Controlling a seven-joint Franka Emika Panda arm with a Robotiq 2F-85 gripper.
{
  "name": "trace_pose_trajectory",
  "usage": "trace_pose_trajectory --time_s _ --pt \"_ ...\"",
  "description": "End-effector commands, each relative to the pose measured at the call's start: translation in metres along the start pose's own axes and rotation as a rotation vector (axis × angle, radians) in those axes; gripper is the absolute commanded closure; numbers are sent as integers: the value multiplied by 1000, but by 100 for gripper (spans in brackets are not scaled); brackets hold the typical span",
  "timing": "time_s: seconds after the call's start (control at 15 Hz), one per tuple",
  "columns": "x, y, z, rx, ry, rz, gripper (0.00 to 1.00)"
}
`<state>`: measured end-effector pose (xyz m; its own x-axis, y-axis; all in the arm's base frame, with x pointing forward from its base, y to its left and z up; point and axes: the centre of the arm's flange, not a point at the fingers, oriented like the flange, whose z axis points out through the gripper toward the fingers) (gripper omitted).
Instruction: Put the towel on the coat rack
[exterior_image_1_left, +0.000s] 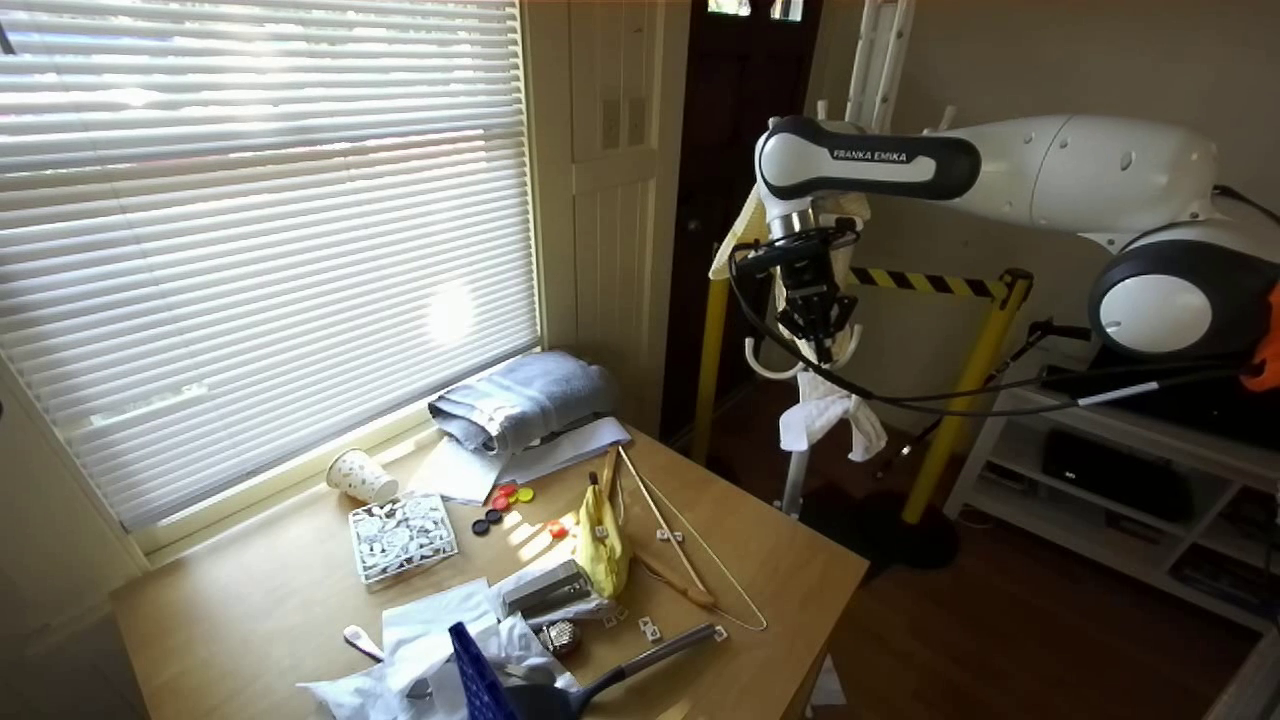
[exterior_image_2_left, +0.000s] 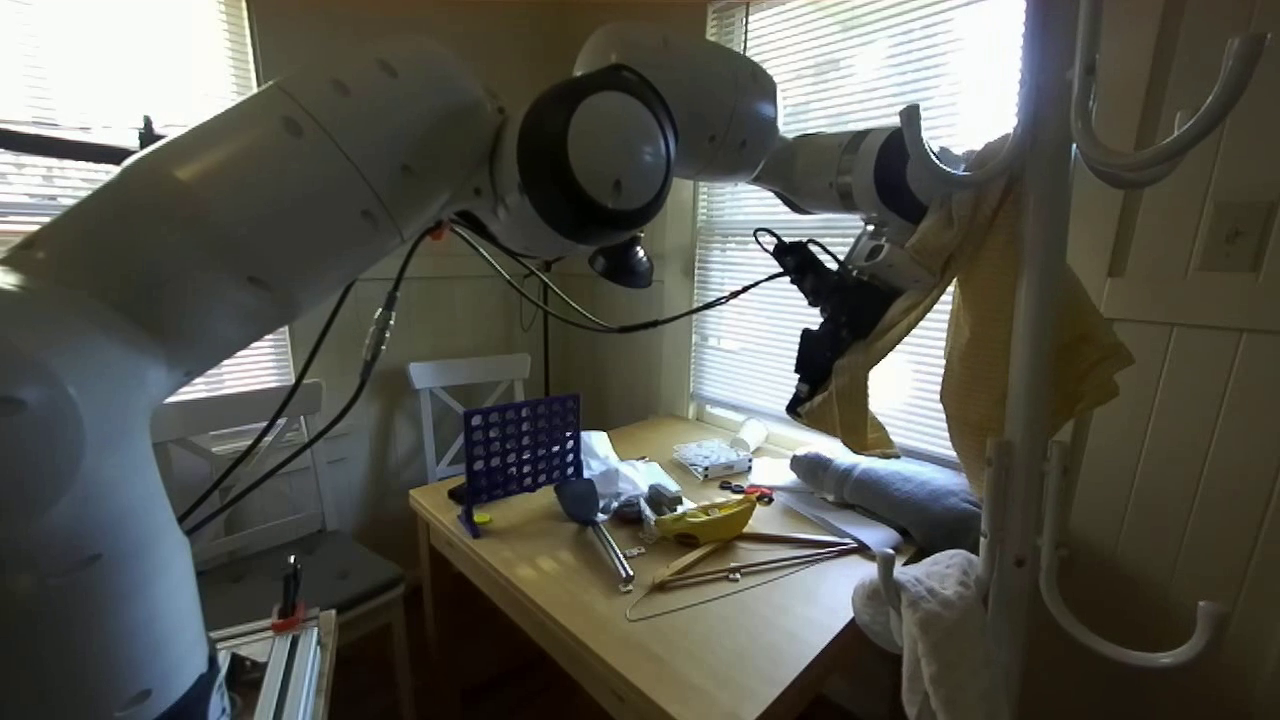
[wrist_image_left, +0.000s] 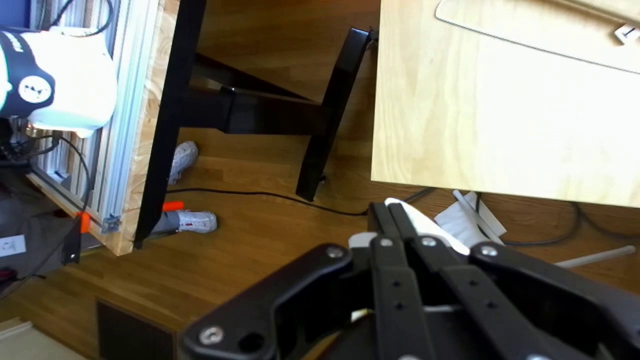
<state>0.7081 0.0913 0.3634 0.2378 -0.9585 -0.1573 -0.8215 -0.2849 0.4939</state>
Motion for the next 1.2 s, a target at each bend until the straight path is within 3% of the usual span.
trace_pose_trajectory --time_s 0.0,0.4,0.73,1.13 --pt "1 -1 1 0 -8 2 99" --pt "2 -2 3 -1 -18 2 100" --pt "23 7 10 19 -82 47 100" --pt "36 5 8 19 -89 69 100"
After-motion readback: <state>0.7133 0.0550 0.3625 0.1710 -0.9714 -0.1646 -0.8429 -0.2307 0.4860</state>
